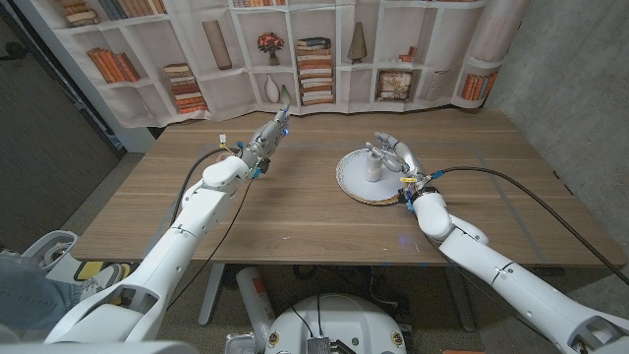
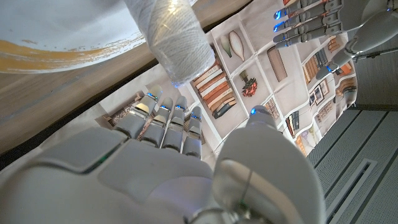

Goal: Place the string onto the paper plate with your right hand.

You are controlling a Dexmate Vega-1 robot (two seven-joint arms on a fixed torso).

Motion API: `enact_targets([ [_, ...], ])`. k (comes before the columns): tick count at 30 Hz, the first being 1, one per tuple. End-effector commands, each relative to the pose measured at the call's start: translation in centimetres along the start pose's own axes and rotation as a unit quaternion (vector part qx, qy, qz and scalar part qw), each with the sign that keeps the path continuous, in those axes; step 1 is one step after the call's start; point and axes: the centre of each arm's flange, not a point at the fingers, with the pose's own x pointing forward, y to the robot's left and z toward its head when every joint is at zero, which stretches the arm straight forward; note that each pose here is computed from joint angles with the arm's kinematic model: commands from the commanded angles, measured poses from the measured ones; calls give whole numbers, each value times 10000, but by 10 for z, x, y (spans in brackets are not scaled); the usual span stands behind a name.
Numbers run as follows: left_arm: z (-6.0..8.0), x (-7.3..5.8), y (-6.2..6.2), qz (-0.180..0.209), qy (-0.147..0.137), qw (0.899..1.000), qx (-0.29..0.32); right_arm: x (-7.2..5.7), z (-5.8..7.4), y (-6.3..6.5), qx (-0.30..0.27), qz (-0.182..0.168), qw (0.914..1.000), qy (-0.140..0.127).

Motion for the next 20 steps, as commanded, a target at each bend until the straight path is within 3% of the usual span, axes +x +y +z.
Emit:
enact_targets([
  [1, -2, -1, 1, 2, 1, 10000, -13, 2, 10, -8, 159, -78, 9998, -123],
  [20, -4, -6, 6, -4, -53, 10000, -62, 7, 17, -10, 197, -173, 9994, -219],
])
